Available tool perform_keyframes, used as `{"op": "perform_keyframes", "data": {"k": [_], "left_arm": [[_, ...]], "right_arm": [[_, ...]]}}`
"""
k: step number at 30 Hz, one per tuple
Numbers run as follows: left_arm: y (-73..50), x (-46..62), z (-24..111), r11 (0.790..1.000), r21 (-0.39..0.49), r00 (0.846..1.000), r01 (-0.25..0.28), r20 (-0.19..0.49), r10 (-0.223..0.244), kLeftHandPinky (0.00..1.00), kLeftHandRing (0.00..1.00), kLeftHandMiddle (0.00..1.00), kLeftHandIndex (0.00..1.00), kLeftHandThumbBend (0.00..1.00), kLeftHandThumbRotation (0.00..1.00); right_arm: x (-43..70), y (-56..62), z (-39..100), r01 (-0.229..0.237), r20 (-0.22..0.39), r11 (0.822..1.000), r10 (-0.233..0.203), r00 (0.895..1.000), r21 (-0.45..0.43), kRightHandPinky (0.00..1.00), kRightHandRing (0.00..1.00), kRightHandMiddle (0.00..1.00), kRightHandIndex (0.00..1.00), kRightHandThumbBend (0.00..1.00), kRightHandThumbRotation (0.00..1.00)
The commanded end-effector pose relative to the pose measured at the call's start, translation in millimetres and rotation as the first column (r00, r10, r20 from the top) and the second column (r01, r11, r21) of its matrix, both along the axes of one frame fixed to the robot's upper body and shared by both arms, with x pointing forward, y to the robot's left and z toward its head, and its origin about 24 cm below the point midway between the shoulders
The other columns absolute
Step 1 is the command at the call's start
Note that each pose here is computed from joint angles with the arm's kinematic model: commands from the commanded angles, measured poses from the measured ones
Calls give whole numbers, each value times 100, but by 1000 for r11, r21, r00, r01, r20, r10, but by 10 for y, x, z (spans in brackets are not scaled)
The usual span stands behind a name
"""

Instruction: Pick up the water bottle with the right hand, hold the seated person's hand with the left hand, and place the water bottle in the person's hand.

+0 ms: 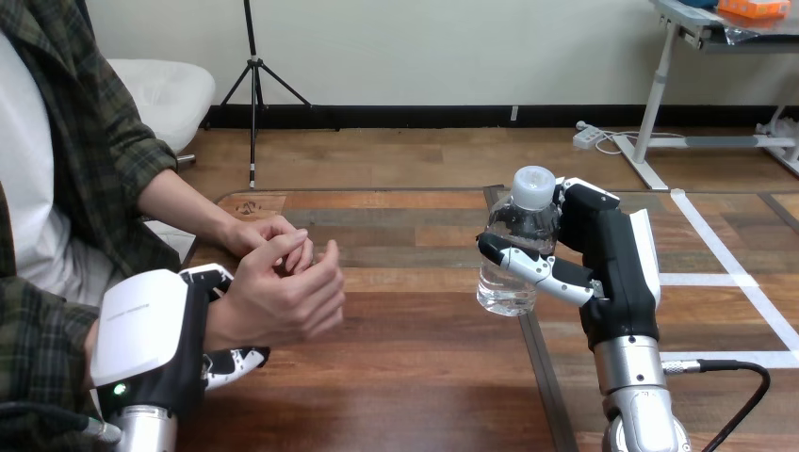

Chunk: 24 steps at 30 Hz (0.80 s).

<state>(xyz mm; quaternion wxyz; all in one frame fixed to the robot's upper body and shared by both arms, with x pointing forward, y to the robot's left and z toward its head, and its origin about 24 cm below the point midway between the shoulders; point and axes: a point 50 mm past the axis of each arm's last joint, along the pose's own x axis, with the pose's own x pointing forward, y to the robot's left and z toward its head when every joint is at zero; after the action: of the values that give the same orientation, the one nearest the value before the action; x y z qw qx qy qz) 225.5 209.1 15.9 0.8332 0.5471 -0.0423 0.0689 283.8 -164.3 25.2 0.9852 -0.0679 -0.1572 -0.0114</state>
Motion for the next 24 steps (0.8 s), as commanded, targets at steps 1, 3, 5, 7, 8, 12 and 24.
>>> {"op": "perform_keyframes", "data": {"k": [1,3,5,7,8,12,24], "left_arm": [[-261,68,233,992,-47,984,118,142,-110,36,41,46,47,75,0],[-271,62,249,991,-51,982,121,148,-113,36,41,46,47,74,0],[-279,56,262,991,-56,981,125,156,-115,36,41,46,47,74,0],[-286,52,272,990,-60,980,128,163,-116,36,42,46,46,73,0],[-293,49,282,989,-62,977,134,174,-121,36,42,46,46,73,0],[-312,39,306,987,-66,971,149,201,-133,36,42,46,46,73,0],[-381,13,364,979,-75,955,189,246,-166,35,42,45,44,71,0]], "right_arm": [[180,6,365,-2,150,1000,3,989,-6,35,39,44,45,69,0],[180,5,366,-4,153,1000,4,988,-5,35,39,44,45,69,0],[180,5,366,-4,153,1000,4,988,-4,35,39,44,45,69,0],[180,5,366,-4,153,1000,4,988,-3,35,39,44,45,69,0],[181,4,365,-4,151,1000,4,989,0,35,39,44,45,69,0],[181,4,363,-5,149,1000,4,989,8,35,39,44,45,69,0],[183,9,367,-8,150,1000,5,989,15,35,39,44,45,69,0]]}}
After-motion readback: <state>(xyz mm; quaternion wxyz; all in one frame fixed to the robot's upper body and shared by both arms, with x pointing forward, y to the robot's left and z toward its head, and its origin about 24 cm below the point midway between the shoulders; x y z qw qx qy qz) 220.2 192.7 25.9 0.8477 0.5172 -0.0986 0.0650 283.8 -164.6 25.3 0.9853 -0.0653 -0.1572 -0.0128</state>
